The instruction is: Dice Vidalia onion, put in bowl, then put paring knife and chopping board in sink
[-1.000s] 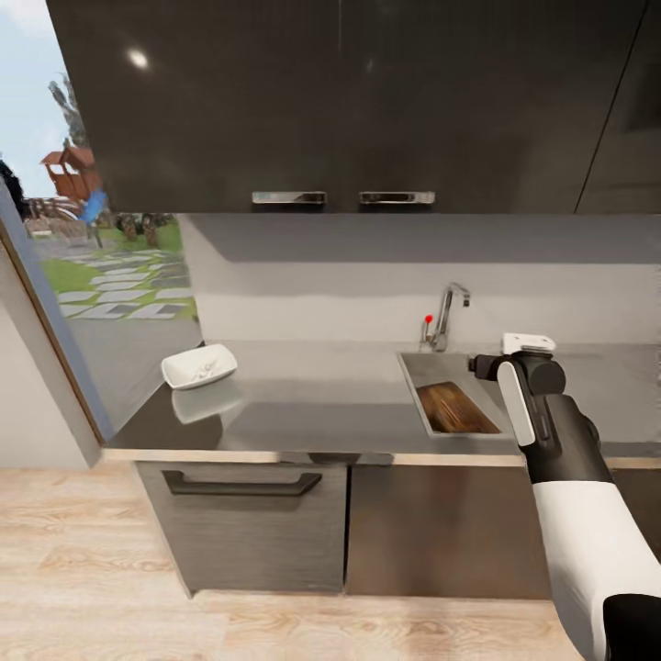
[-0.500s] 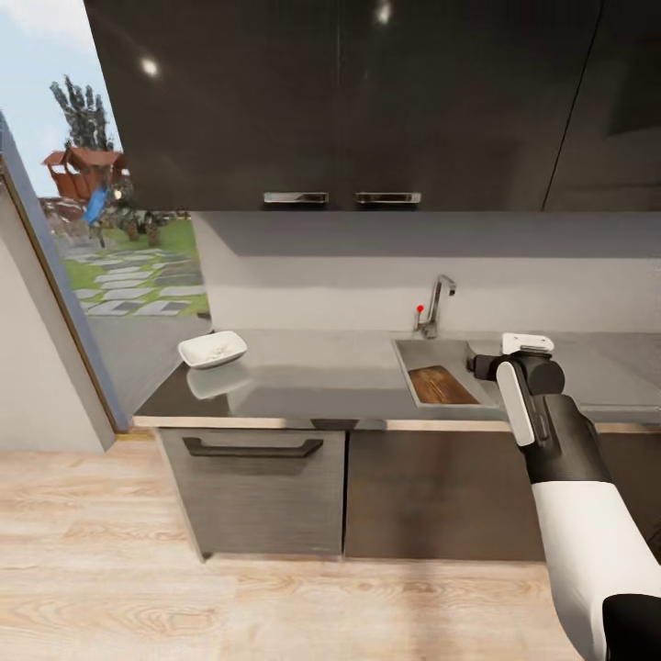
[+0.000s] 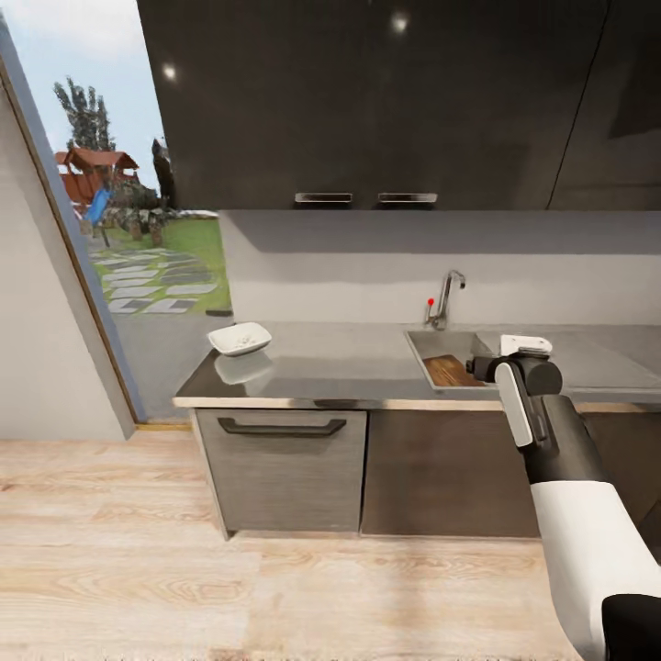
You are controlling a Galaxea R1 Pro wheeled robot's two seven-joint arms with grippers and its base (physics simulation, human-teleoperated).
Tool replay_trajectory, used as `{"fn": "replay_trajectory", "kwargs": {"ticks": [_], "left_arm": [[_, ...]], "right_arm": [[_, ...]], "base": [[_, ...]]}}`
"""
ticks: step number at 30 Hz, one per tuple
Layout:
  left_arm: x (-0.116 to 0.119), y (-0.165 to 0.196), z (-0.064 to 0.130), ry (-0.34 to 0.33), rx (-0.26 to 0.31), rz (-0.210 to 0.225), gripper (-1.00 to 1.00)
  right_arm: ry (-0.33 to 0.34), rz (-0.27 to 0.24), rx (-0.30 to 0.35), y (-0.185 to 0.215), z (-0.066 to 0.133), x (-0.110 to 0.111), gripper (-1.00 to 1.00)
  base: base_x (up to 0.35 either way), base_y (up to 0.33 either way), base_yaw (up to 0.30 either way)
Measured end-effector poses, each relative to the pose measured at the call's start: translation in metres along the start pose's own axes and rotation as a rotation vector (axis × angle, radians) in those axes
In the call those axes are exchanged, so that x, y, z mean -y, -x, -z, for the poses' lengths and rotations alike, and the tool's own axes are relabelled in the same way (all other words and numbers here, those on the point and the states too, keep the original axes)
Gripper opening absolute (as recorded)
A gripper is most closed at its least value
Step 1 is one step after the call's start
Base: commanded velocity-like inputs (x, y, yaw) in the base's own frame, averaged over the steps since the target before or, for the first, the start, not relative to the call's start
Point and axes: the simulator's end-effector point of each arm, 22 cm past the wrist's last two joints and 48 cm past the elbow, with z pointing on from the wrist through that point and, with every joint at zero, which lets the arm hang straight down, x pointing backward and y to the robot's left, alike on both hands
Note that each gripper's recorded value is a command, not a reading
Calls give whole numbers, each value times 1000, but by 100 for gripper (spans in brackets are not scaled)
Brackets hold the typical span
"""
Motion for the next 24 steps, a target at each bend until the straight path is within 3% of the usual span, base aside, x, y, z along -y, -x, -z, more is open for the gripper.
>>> {"fn": "replay_trajectory", "kwargs": {"ticks": [9,13,16,20,24], "left_arm": [[1,0,0,-1,0,0,100],[1,0,0,-2,0,0,100],[1,0,0,-2,-1,0,100],[1,0,0,-1,0,0,100],[1,0,0,0,0,0,100]], "right_arm": [[-1,9,-39,-15,-8,-2,100],[4,25,-117,-46,-24,-4,100],[51,25,-190,-89,-49,-15,100],[71,21,-214,-119,-67,-21,100],[45,38,-225,-162,-90,-15,100]], "base": [[-187,280,0],[-111,176,0],[-17,27,0],[-3,4,0],[0,0,0]]}}
